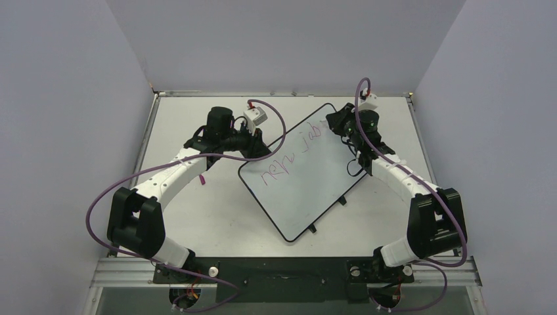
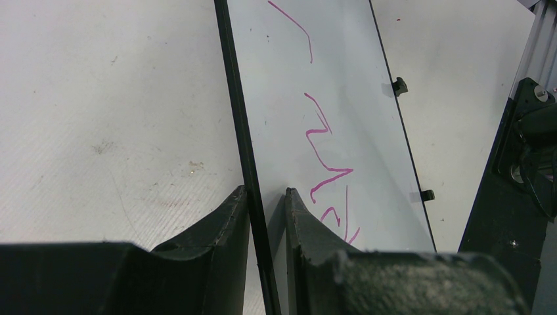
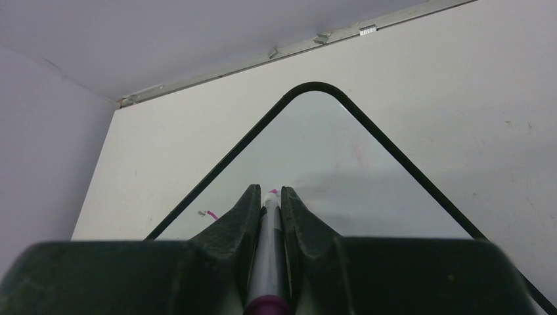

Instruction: Write a sentence on the whiteboard

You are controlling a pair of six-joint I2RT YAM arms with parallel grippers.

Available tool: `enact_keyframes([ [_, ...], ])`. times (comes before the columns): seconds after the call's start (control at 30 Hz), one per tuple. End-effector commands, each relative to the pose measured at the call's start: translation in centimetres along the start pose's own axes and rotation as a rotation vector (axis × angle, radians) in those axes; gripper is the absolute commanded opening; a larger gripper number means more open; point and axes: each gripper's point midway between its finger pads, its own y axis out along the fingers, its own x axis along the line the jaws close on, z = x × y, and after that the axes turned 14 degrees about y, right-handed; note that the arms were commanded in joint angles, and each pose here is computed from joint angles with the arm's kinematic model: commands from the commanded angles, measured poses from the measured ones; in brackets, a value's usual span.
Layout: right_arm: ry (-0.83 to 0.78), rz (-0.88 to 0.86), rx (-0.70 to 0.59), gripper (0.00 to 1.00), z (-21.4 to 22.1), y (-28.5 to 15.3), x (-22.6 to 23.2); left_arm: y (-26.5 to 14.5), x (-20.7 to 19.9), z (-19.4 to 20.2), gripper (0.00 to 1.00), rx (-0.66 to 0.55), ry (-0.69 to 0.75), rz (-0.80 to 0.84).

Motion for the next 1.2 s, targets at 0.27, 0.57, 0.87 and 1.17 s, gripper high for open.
enact_keyframes([
  [0.27,-0.005,-0.033,0.021,0.0,0.5,-0.3,0.6,0.3,0.5,-1.1,0.0,-0.036,0.123,-0.005],
  [0.57,-0.012,-0.017,0.047,0.0,1.6,-1.2,-0.3,0.3,0.5,-1.1,0.0,-0.035,0.122,-0.007],
  [0.87,-0.03,0.018,0.042,0.0,1.6,-2.1,-1.1,0.2,0.5,-1.2,0.0,-0.037,0.125,-0.007],
  [1.17,-0.046,0.079,0.008,0.0,0.4,-2.2,-2.1,0.2,0.4,-1.1,0.0,-0.037,0.124,-0.008],
])
